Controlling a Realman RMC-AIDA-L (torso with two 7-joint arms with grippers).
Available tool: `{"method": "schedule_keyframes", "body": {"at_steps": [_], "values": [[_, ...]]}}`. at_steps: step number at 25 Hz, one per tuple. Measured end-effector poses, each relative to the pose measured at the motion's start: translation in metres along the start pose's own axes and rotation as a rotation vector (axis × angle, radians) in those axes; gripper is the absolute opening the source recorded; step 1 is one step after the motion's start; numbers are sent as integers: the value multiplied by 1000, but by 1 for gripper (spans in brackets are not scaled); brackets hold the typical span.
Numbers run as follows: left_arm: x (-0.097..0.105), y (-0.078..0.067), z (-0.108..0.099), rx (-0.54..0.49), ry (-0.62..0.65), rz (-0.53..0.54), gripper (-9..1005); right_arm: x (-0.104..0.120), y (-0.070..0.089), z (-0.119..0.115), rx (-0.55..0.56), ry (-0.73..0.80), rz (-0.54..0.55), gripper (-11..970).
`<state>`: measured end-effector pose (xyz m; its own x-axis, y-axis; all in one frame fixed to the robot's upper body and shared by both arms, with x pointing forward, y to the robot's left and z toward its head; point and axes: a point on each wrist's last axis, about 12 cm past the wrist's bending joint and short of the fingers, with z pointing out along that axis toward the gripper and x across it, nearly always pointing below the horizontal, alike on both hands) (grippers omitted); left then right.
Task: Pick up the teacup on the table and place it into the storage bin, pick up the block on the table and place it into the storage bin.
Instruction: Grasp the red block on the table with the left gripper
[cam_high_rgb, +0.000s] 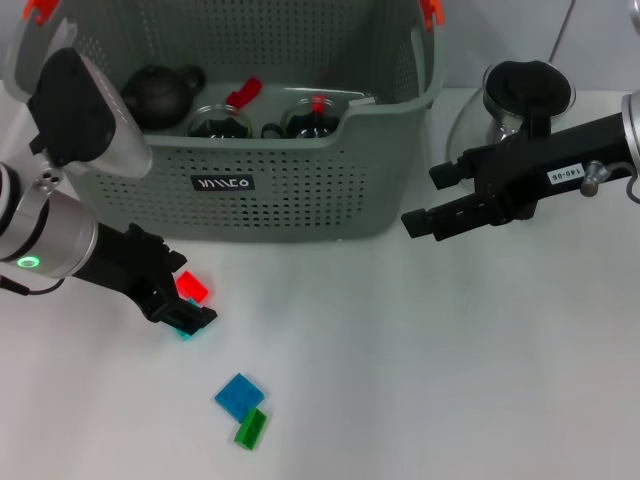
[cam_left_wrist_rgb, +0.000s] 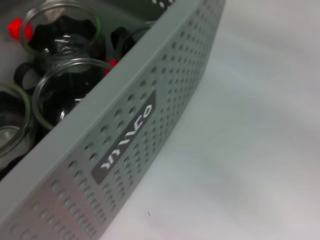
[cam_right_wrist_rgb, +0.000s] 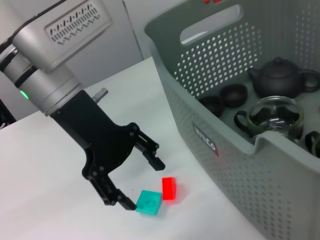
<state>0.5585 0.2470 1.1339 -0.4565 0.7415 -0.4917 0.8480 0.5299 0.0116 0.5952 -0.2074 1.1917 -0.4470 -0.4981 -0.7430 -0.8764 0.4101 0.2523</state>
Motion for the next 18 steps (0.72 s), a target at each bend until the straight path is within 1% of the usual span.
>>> {"method": "schedule_keyframes", "body": {"at_steps": [5,10,18], "values": [[-6,-1,2,-6,5,5,858,-1,0,1,1,-9,-5,929],[-10,-2,8,-31,47,-19,859,1,-1,2,1,-9,1,929],[-18,-8,15,-45,67,-59,859,1,-1,3,6,-15,-11,929]]}}
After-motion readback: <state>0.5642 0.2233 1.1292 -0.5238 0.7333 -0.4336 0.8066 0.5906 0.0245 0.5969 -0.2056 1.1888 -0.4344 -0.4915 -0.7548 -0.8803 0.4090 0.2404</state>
